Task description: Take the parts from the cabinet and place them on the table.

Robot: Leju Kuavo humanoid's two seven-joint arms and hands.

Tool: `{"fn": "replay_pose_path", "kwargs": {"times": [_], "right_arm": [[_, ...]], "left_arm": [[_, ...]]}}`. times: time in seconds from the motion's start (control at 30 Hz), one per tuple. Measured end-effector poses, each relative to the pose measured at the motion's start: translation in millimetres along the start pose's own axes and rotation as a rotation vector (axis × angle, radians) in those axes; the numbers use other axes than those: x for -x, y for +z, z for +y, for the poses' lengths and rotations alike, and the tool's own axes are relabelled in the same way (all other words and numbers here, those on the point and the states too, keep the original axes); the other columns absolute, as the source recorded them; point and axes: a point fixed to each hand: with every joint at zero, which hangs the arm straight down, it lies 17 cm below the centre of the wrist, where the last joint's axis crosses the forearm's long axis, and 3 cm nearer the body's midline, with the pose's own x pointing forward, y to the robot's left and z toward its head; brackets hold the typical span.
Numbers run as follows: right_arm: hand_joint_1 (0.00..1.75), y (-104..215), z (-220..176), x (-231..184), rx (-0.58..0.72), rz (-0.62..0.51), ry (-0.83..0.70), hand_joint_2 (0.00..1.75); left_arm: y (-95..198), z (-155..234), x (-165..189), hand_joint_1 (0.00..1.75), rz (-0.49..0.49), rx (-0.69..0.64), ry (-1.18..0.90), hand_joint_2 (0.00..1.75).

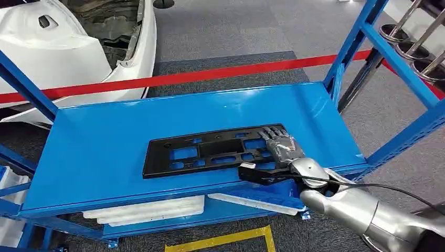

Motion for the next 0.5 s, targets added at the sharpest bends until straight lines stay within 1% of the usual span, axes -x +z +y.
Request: {"fn": "replay_pose_path", "kwargs": {"times": [0.13,0.3,0.5], "right_arm": [[0.00,-4,-11,0,0.081,0.007,0.054,1.75],[0.00,-6,-14,1,0.124,0.021,0.092,1.75],[0.00,-7,-13,0,0.143,0.026,0.111,1.75]], "left_arm": [[0,0,0,0.00,-0.001,0.001,-0.002,0.00],[0,1,0,0.00,0.002,-0.006,-0.006,0.00],[0,2,2,0.00,0.008,-0.009,-0.008,0.00]]}}
